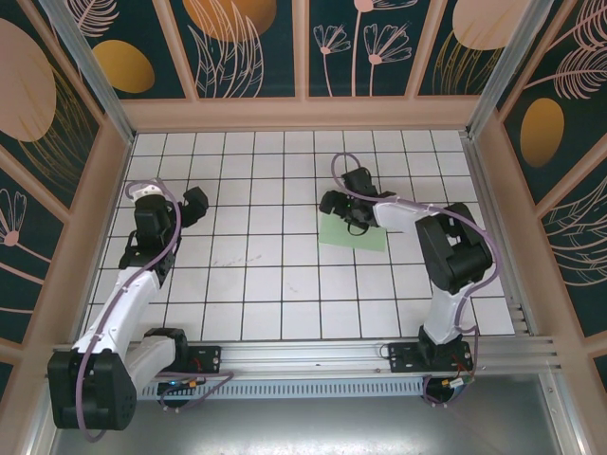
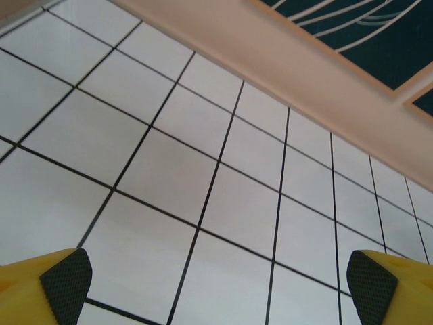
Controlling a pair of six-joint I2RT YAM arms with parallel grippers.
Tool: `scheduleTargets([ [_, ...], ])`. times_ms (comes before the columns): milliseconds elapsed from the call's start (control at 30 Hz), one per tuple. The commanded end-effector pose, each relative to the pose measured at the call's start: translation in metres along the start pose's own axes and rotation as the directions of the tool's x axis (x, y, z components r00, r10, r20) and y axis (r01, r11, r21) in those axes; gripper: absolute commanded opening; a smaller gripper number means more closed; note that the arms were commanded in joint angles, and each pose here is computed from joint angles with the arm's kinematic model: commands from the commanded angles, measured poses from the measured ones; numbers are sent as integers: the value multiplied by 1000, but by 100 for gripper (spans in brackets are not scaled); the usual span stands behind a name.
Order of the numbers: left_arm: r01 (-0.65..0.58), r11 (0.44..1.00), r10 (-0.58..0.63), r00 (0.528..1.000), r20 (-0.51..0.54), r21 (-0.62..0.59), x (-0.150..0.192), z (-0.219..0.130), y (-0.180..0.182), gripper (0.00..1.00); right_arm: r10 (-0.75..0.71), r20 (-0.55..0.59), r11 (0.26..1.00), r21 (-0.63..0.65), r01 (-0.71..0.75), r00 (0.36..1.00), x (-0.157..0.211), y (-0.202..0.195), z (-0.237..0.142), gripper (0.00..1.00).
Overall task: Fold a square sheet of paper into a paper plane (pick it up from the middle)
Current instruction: Move the square sheet of paper to the center of the table.
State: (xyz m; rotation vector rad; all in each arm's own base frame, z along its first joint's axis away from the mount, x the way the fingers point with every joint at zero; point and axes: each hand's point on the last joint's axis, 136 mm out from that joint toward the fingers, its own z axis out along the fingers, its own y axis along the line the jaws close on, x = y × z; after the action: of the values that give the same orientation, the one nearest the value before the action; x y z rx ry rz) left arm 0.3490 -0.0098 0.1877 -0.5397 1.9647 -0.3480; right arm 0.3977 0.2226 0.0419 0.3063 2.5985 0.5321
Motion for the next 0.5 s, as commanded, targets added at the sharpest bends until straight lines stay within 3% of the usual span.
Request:
scheduleTargets([
  [0,9,1000,-9,1000,-10,23,-6,0,-7,98,-9,-58,999,52,12,998,20,1,5,92],
  [300,13,1000,-13,1000,-28,23,2,3,-4,99,-143,-292,980,90,176,946,135,2,0,90],
  [367,16,1000,-15,999,-33,27,3,3,-5,99,-167,-299,972,108,207,940,140,3,-8,90],
  [467,17,999,-16,999,-42,32,4,4,-6,99,-185,-227,974,89,209,956,116,21,-28,90],
])
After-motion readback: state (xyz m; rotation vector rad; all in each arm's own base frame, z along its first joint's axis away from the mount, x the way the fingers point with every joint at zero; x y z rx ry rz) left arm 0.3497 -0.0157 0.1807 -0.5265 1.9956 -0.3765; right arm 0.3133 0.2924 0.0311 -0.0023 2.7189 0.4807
